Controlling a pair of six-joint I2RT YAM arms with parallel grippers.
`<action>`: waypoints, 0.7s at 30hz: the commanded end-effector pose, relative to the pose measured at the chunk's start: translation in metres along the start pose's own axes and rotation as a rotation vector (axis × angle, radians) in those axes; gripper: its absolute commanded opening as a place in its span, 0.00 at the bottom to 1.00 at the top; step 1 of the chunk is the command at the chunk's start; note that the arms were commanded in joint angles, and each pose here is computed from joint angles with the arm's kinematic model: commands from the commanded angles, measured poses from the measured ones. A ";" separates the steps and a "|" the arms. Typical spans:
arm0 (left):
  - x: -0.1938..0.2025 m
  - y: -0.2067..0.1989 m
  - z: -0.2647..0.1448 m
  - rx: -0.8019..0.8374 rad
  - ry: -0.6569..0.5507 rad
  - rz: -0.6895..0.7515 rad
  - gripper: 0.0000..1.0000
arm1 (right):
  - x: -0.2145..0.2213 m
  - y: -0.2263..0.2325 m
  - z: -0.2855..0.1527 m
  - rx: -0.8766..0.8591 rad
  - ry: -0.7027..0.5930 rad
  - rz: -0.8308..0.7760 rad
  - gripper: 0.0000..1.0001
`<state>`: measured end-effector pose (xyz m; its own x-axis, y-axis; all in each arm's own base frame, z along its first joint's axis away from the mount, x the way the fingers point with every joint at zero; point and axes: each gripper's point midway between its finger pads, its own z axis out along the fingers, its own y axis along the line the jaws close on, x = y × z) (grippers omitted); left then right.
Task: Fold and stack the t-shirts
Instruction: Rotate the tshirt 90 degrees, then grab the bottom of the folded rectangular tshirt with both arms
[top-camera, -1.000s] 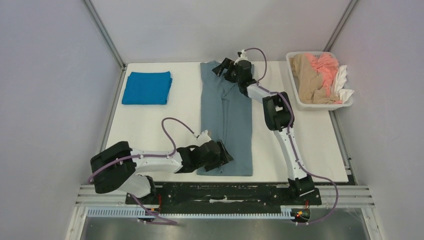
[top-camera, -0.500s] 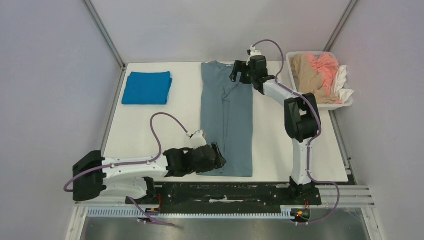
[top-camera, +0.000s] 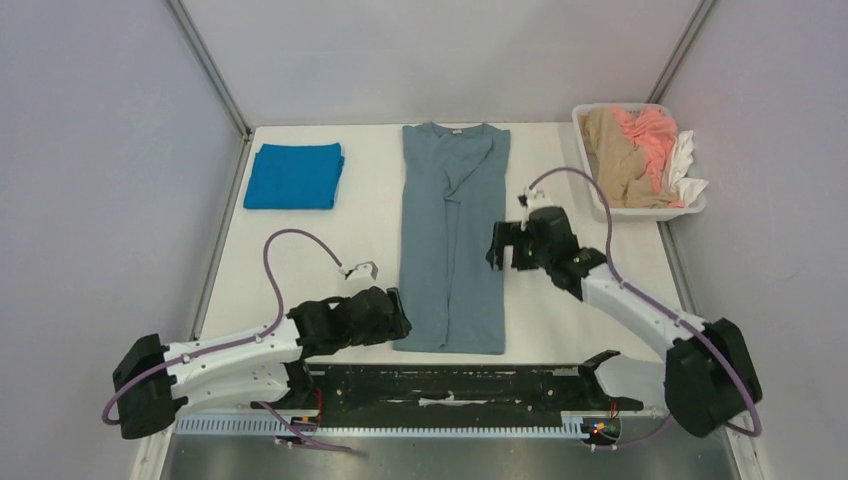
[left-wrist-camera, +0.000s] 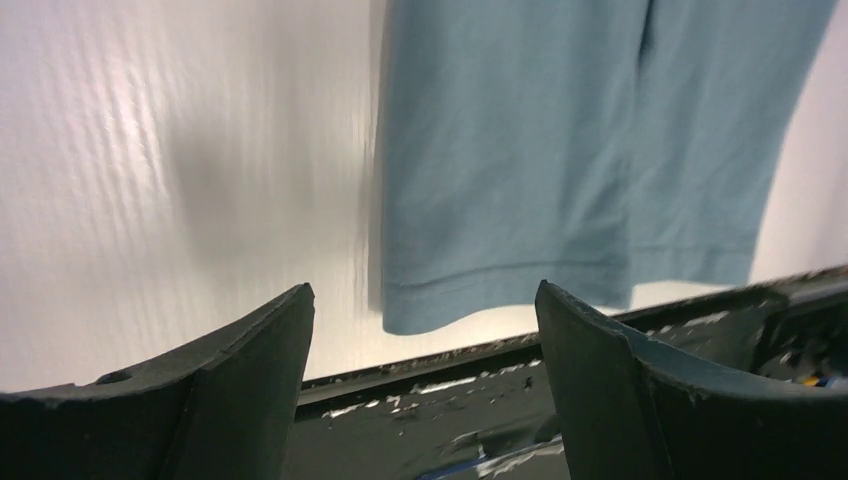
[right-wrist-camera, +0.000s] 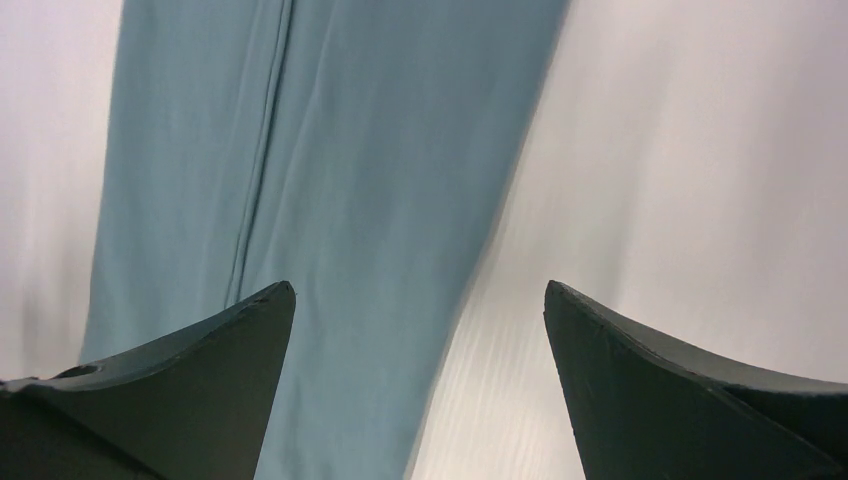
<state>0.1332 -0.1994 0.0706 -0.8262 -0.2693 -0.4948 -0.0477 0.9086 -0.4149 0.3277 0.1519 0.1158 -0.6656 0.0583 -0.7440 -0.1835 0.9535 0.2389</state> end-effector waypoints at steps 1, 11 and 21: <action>0.031 -0.019 0.010 0.142 0.151 0.117 0.87 | 0.086 0.020 -0.031 -0.096 0.137 0.066 0.98; 0.057 0.009 0.031 0.033 0.237 0.150 0.61 | 0.201 0.040 -0.090 -0.312 0.421 0.058 0.98; 0.045 0.026 0.036 -0.066 0.180 0.165 0.02 | 0.234 0.044 -0.096 -0.369 0.488 0.108 0.76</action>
<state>0.1081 -0.2150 0.0153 -0.9269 -0.0833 -0.3660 0.0581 0.9315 -0.3591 0.1157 0.1822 0.0315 -0.8919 -0.0698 -0.4467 -0.3287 0.7787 0.5345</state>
